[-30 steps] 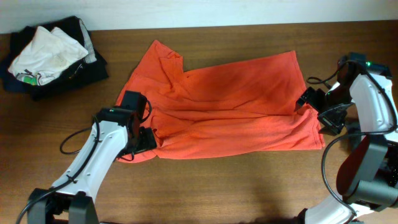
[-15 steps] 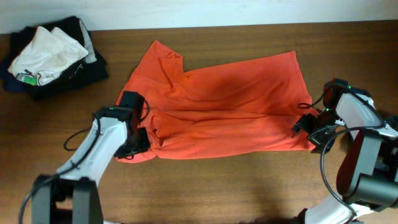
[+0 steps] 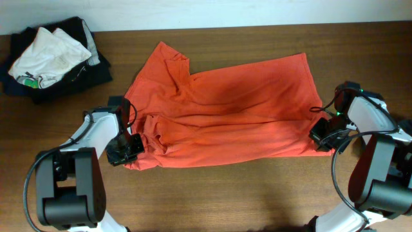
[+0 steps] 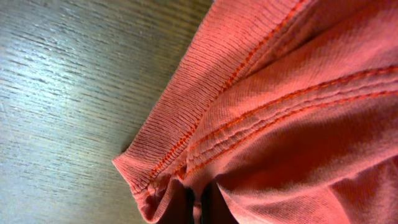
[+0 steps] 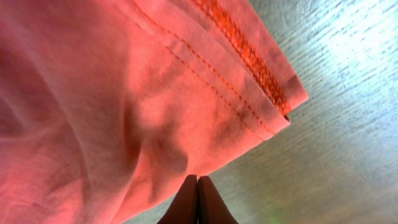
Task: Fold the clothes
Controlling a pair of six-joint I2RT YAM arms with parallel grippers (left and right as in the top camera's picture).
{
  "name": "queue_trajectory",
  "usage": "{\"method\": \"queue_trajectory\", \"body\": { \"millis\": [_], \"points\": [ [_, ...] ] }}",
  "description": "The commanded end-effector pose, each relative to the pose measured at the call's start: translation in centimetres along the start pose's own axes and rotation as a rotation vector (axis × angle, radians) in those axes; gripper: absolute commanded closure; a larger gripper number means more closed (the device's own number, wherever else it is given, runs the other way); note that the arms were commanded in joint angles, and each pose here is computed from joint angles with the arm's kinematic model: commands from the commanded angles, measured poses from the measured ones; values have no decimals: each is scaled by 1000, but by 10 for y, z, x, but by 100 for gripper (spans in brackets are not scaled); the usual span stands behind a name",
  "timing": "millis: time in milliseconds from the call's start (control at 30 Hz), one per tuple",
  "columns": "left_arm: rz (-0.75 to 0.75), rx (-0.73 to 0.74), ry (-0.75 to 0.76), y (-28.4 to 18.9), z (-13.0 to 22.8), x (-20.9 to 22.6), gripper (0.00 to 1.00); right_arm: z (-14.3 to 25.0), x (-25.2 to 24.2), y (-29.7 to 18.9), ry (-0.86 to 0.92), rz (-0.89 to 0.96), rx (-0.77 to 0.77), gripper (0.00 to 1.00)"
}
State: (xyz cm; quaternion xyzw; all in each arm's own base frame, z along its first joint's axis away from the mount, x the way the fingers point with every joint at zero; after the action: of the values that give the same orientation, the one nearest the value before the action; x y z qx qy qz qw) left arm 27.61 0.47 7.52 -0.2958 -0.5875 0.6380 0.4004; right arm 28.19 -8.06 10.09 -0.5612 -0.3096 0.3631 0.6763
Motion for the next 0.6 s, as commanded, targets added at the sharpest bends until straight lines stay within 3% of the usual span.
{"method": "queue_trajectory", "body": {
  "millis": [0,133,300,467,533,567],
  "points": [
    [-96,133,-92,20,13,19,99,6,-8,-1,22,38,27,96],
    [-105,168,-231,-13,25,58,99,11,-31,-10,80,82,46,96],
    [18,-6,-285,-78,54,80,100,27,-48,-34,129,86,30,96],
    [92,-68,-286,-98,69,83,99,46,-48,-69,86,53,-83,96],
    [92,-70,-286,-98,69,83,15,53,-45,-79,40,0,-120,91],
    [92,-70,-287,-98,69,83,1,54,-45,-81,40,-2,-126,87]
  ]
}}
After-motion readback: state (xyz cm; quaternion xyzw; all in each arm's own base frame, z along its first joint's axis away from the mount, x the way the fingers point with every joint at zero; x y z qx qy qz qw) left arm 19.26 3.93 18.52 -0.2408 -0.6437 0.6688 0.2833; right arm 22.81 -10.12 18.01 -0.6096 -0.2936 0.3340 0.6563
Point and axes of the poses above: each gripper's point midway between its finger pads, its own y axis out along the fingers, its own x axis along the line the jaws close on, z = x × y, the point moved 8 cm from there along -y, back along the fingers, and after that the axes turned 12 degrees about -y, right-handed, at the moved point
